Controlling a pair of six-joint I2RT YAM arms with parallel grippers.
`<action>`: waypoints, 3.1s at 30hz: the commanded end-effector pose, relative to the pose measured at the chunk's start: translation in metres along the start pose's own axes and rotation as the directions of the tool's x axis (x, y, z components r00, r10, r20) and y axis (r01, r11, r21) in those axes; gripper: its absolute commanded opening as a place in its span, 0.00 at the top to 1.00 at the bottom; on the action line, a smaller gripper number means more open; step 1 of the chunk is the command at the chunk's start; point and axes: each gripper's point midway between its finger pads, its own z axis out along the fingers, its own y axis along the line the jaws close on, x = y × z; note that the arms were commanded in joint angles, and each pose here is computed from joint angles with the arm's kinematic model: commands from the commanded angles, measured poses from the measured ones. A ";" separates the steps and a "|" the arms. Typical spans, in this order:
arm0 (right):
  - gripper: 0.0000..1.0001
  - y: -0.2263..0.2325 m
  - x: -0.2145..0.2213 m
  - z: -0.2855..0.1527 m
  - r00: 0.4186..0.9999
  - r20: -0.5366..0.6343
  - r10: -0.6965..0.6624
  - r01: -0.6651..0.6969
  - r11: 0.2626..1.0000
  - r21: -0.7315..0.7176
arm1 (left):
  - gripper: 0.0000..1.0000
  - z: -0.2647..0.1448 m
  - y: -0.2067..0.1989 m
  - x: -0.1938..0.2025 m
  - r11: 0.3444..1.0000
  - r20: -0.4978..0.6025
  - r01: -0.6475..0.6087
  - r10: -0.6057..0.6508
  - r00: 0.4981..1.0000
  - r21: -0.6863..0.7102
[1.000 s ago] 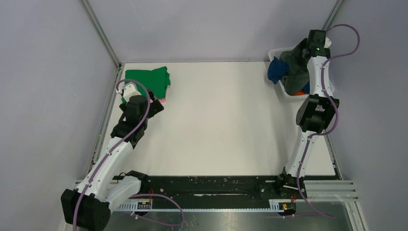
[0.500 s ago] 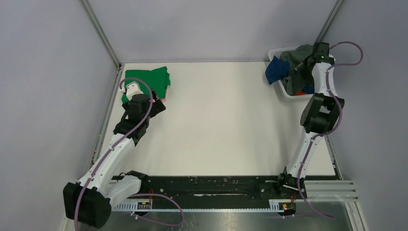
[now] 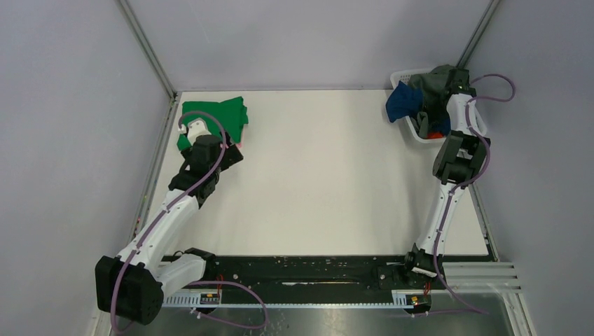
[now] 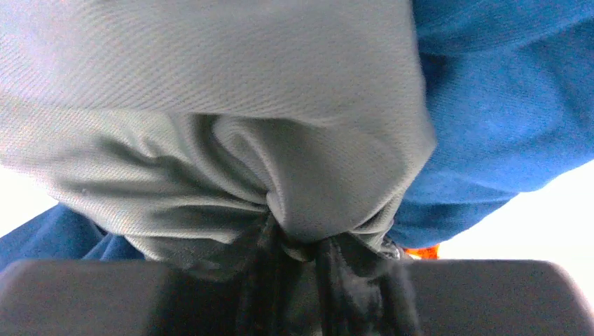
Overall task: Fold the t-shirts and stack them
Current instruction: Grab crumpled tshirt from bin with the right arm, then move the tshirt to the center of the board, then flatten out the tshirt
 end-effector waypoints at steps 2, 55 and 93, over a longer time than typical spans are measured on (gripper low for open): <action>0.97 0.038 -0.019 -0.027 0.999 0.044 0.027 -0.022 0.992 -0.124 | 0.01 -0.005 -0.022 -0.032 0.997 0.069 0.024 -0.028 0.997 0.070; 0.15 -0.100 0.250 -0.235 0.608 -0.044 -0.792 0.776 0.606 -0.175 | 0.01 -0.008 -0.017 0.053 0.992 -0.253 0.075 -0.047 0.966 0.101; 0.21 -0.155 0.279 -0.159 0.796 -0.276 -0.539 0.549 0.834 -0.047 | 1.00 0.040 0.041 0.126 0.987 -0.470 0.098 -0.146 0.870 -0.126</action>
